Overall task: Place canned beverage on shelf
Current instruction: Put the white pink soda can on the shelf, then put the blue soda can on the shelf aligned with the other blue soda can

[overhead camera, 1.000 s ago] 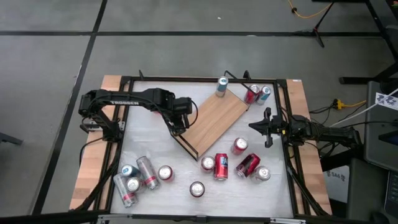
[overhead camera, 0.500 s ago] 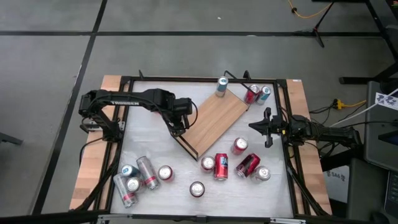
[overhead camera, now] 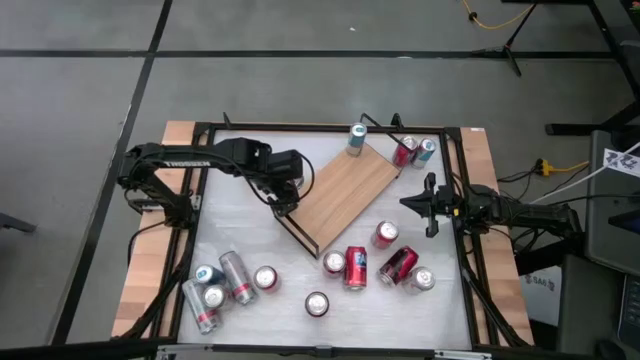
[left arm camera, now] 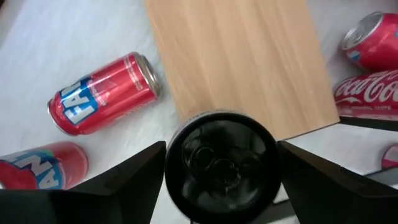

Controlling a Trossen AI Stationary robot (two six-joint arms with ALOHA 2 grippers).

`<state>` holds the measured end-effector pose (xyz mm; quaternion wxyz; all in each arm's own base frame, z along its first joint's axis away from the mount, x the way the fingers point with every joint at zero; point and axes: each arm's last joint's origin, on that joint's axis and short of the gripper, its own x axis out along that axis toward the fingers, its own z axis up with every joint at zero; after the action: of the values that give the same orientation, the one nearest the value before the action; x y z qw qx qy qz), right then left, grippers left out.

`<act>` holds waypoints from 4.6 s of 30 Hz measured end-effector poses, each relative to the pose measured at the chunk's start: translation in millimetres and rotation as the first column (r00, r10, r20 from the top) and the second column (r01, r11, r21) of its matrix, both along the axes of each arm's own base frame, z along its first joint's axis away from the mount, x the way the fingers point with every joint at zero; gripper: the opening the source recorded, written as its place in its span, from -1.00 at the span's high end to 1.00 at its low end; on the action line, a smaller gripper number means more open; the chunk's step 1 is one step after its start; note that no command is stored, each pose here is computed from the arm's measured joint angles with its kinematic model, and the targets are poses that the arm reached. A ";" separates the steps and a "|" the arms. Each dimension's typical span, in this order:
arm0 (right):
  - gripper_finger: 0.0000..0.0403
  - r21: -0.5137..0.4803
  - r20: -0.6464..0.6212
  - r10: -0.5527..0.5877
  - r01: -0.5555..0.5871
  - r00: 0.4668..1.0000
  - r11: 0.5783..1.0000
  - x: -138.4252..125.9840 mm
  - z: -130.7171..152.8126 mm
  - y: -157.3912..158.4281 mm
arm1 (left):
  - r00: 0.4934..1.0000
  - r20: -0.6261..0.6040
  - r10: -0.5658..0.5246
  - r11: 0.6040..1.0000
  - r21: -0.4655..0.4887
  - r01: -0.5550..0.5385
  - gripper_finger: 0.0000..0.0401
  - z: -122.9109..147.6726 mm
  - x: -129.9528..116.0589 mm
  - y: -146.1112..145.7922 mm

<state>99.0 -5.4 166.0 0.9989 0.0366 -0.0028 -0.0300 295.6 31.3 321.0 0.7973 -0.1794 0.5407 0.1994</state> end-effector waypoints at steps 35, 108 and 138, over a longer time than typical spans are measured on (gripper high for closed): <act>0.19 0.105 0.345 -0.201 0.175 0.917 0.979 -15.7 63.6 -5.1 | 0.854 0.520 -0.030 0.960 0.254 -0.121 -0.46 46.0 -103.1 5.7; -0.07 -0.230 -0.971 -0.211 -0.202 0.113 0.952 24.4 137.6 -179.8 | 0.785 0.617 -0.064 0.960 0.252 -0.120 -0.46 -9.2 -106.7 15.9; -0.08 -0.218 -0.973 -0.211 -0.079 0.089 0.973 29.3 130.4 -187.7 | 0.784 0.617 -0.064 0.960 0.253 -0.121 -0.46 -9.2 -106.7 15.9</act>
<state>128.3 -193.1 296.4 0.7335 -0.1010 0.6658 -0.0915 188.9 47.1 311.9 0.9443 -0.1290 0.2126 0.2156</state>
